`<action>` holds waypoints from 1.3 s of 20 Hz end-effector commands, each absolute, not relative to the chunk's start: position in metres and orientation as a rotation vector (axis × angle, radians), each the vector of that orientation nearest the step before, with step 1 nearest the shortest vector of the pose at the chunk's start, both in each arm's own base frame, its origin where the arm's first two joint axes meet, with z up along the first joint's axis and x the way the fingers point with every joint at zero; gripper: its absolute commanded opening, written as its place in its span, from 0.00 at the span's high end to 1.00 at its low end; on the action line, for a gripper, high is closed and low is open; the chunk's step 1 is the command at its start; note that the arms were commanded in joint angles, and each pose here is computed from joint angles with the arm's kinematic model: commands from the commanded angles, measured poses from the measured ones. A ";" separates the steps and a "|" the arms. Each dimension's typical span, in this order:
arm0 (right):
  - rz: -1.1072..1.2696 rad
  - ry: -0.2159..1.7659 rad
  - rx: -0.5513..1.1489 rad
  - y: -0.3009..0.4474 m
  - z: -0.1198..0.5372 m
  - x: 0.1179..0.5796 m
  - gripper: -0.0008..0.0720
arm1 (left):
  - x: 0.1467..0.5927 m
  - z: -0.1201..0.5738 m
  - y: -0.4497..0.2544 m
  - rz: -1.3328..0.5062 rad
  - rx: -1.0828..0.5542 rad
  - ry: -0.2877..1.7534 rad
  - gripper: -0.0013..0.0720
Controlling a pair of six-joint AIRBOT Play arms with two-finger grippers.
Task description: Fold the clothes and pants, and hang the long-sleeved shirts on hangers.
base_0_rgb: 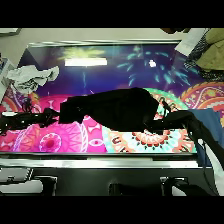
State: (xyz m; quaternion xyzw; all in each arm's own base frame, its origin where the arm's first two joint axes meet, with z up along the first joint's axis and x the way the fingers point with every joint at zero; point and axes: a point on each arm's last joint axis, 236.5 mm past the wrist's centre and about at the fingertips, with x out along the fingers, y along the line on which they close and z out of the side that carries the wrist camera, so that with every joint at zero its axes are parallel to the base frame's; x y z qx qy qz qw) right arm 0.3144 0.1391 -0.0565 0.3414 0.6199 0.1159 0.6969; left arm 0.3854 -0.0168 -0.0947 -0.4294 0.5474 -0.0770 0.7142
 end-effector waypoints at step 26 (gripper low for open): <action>0.290 -0.145 0.267 0.062 0.567 0.297 0.95 | 0.309 0.502 0.015 -0.091 -0.242 0.007 0.96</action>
